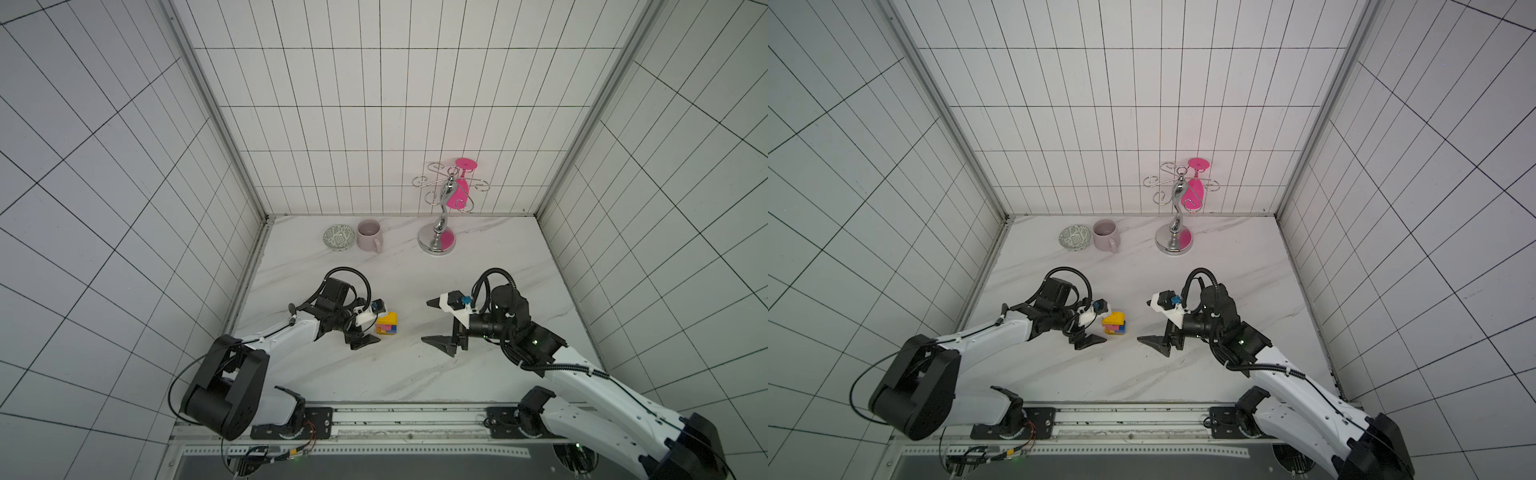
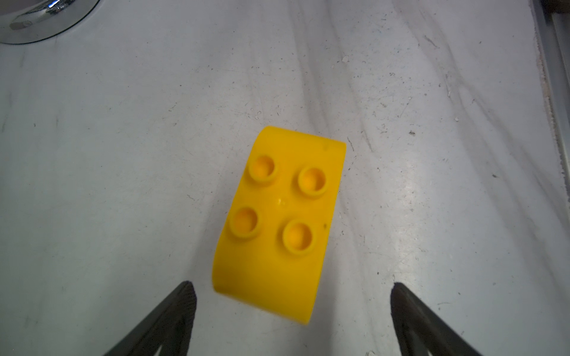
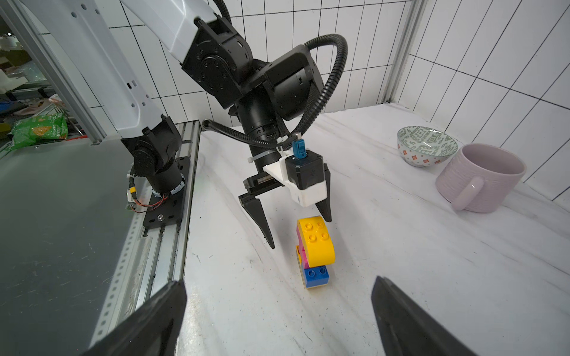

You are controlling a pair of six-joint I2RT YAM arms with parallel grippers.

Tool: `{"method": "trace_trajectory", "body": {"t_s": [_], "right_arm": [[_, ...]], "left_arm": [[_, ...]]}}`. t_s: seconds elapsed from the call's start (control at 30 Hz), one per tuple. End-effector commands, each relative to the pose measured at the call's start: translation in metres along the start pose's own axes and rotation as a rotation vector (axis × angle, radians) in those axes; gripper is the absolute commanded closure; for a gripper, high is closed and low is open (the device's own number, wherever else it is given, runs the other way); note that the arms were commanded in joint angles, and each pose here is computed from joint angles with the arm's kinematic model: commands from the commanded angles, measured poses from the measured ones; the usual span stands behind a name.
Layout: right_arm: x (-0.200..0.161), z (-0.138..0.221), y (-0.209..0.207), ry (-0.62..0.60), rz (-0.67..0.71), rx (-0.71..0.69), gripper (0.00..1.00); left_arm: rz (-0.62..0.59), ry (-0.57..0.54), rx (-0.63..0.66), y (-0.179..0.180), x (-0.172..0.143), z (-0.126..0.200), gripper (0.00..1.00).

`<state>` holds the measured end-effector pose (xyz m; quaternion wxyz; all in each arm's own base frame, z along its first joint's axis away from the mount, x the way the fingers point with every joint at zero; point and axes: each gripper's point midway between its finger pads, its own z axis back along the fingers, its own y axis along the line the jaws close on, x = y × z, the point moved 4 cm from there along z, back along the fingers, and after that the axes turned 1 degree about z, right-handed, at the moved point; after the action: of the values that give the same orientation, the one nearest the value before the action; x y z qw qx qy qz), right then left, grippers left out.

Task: Assemble the letter s with lego
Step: Adjust the lego brick at the center of the board.

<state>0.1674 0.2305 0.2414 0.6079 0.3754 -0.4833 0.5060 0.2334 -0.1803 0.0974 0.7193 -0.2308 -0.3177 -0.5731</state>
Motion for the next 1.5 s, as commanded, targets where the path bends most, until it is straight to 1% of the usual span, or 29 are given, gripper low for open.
{"method": "trace_trajectory", "body": {"t_s": [0.0,0.13,0.3,0.4,0.53,0.57,0.63,0.7,0.77,0.83,0.87,0.9,0.93,0.97,1.03,1.1,1.13,1.17,1.2,1.23,1.3,1.33,1.37,1.4,1.43,1.47], "right_arm": [[0.017,0.004,-0.001,-0.025,0.049,0.018,0.03],[0.014,0.004,0.000,-0.010,0.064,0.029,0.03],[0.009,0.002,-0.001,0.005,0.066,0.038,0.03],[0.012,0.001,-0.002,0.002,0.069,0.041,0.03],[0.017,-0.001,-0.007,-0.003,0.037,0.026,0.03],[0.016,-0.003,-0.009,-0.003,-0.009,0.016,0.03],[0.012,-0.007,-0.016,-0.006,-0.138,-0.008,0.03],[0.007,-0.015,-0.021,-0.038,-0.326,-0.011,0.05],[0.002,-0.022,-0.029,-0.072,-0.545,-0.036,0.10],[-0.008,-0.026,-0.034,-0.083,-0.748,-0.085,0.14],[-0.015,-0.028,-0.035,-0.076,-0.846,-0.104,0.14],[-0.020,-0.029,-0.034,-0.070,-0.923,-0.102,0.14],[-0.023,-0.030,-0.033,-0.064,-0.979,-0.099,0.14],[-0.028,-0.030,-0.032,-0.044,-1.037,-0.100,0.14],[-0.034,-0.029,-0.029,-0.008,-1.120,-0.097,0.12],[-0.041,-0.029,-0.027,0.043,-1.197,-0.068,0.11],[-0.040,-0.028,-0.024,0.057,-1.178,-0.047,0.12],[-0.041,-0.025,-0.022,0.065,-1.164,-0.054,0.11],[-0.044,-0.022,-0.020,0.076,-1.109,-0.065,0.11],[-0.047,-0.020,-0.018,0.089,-1.062,-0.075,0.10],[-0.054,-0.014,-0.017,0.121,-0.964,-0.099,0.10],[-0.058,-0.013,-0.017,0.126,-0.926,-0.117,0.09],[-0.062,-0.013,-0.018,0.122,-0.926,-0.127,0.06],[-0.064,-0.015,-0.019,0.112,-0.944,-0.114,0.05],[-0.065,-0.021,-0.018,0.097,-0.963,-0.067,0.05],[-0.067,-0.027,-0.017,0.088,-0.990,-0.027,0.06]], "left_arm": [[0.004,-0.073,0.041,0.006,0.023,0.013,0.10],[0.068,-0.101,0.042,0.000,0.030,0.024,0.09],[0.151,-0.105,0.052,-0.008,0.039,0.035,0.09],[0.180,-0.117,0.059,-0.012,0.037,0.037,0.09],[0.248,-0.085,0.091,-0.012,0.030,0.039,0.10],[0.269,-0.097,0.117,-0.010,0.035,0.046,0.11],[0.332,-0.158,0.203,-0.001,0.049,0.064,0.10],[0.442,-0.241,0.320,0.010,0.065,0.087,0.07],[0.508,-0.299,0.356,0.012,0.075,0.102,0.07],[0.579,-0.322,0.365,0.011,0.082,0.113,0.07],[0.649,-0.325,0.405,0.015,0.082,0.120,0.06],[0.751,-0.332,0.462,0.021,0.080,0.128,0.03],[0.841,-0.339,0.484,0.023,0.078,0.133,0.01],[0.929,-0.351,0.482,0.023,0.077,0.136,0.01],[1.074,-0.374,0.432,0.020,0.076,0.134,0.01],[1.241,-0.412,0.349,0.017,0.071,0.120,0.01],[1.332,-0.414,0.306,0.015,0.067,0.111,0.02],[1.420,-0.415,0.274,0.014,0.062,0.103,0.02],[1.515,-0.409,0.238,0.012,0.054,0.093,0.02],[1.563,-0.410,0.205,0.010,0.050,0.085,0.02],[1.584,-0.422,0.198,0.003,0.046,0.076,0.02],[1.558,-0.429,0.206,0.000,0.045,0.073,0.02],[1.523,-0.436,0.210,-0.002,0.044,0.071,0.02],[1.522,-0.419,0.238,-0.004,0.036,0.069,0.02],[1.540,-0.410,0.269,-0.004,0.026,0.068,0.01],[1.535,-0.417,0.274,-0.003,0.023,0.068,0.01]]}}
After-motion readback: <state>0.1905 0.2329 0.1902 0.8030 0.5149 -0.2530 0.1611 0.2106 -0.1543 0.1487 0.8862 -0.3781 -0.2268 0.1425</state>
